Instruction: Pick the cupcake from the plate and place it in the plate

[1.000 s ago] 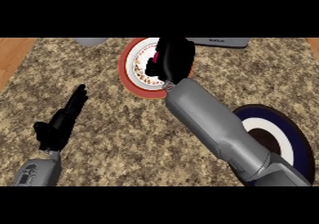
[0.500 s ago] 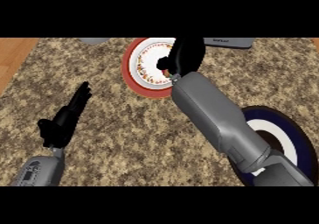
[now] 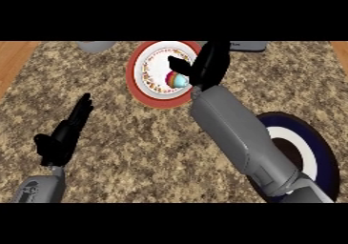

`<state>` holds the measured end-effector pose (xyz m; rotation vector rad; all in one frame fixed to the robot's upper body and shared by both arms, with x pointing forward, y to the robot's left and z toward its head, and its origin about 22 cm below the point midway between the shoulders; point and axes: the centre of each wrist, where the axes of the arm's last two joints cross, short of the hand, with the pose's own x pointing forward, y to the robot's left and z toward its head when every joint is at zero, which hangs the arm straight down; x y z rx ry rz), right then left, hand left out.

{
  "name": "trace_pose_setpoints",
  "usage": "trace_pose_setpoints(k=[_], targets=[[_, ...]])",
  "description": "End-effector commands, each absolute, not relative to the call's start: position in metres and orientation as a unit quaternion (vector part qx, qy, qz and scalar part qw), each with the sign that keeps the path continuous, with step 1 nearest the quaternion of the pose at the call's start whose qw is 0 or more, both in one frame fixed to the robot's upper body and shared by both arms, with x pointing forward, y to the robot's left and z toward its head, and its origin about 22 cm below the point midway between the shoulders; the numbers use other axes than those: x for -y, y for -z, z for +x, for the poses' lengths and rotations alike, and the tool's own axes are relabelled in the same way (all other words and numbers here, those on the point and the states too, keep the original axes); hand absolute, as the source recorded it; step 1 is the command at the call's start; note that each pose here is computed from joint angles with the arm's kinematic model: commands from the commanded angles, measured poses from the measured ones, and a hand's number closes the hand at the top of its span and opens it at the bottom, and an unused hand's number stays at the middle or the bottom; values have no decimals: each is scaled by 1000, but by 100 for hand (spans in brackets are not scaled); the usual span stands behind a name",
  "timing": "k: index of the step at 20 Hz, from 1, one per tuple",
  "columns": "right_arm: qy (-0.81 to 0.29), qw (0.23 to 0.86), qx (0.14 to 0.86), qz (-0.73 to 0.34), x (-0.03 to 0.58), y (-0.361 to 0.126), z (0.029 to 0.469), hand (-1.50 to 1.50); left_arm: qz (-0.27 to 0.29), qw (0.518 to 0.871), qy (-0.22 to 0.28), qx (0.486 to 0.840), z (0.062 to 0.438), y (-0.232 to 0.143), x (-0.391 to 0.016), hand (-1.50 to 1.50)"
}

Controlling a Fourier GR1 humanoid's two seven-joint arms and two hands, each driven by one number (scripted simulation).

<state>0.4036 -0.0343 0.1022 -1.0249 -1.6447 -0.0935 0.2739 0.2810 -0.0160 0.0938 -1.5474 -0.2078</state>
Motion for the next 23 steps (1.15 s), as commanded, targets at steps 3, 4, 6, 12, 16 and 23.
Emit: trace_pose_setpoints(k=[3, 4, 6, 12, 16, 23], targets=[[145, 557, 724, -380, 45, -68, 373, -150, 60, 712, 74, 696, 256, 31, -294, 0], [130, 557, 737, -360, 40, -59, 356, -150, 60, 717, 73, 690, 265, 21, -306, 0], [123, 556, 744, -349, 49, -56, 344, -150, 64, 717, 71, 690, 259, 15, -283, 0], [64, 558, 755, -337, 108, -31, 312, -150, 67, 719, 68, 688, 250, 19, -296, 0], [42, 561, 755, -338, 123, -16, 300, -150, 61, 719, 63, 689, 255, 18, -289, 0], [43, 548, 758, -350, 142, 17, 300, -150, 73, 719, 66, 688, 255, 7, -303, 0]])
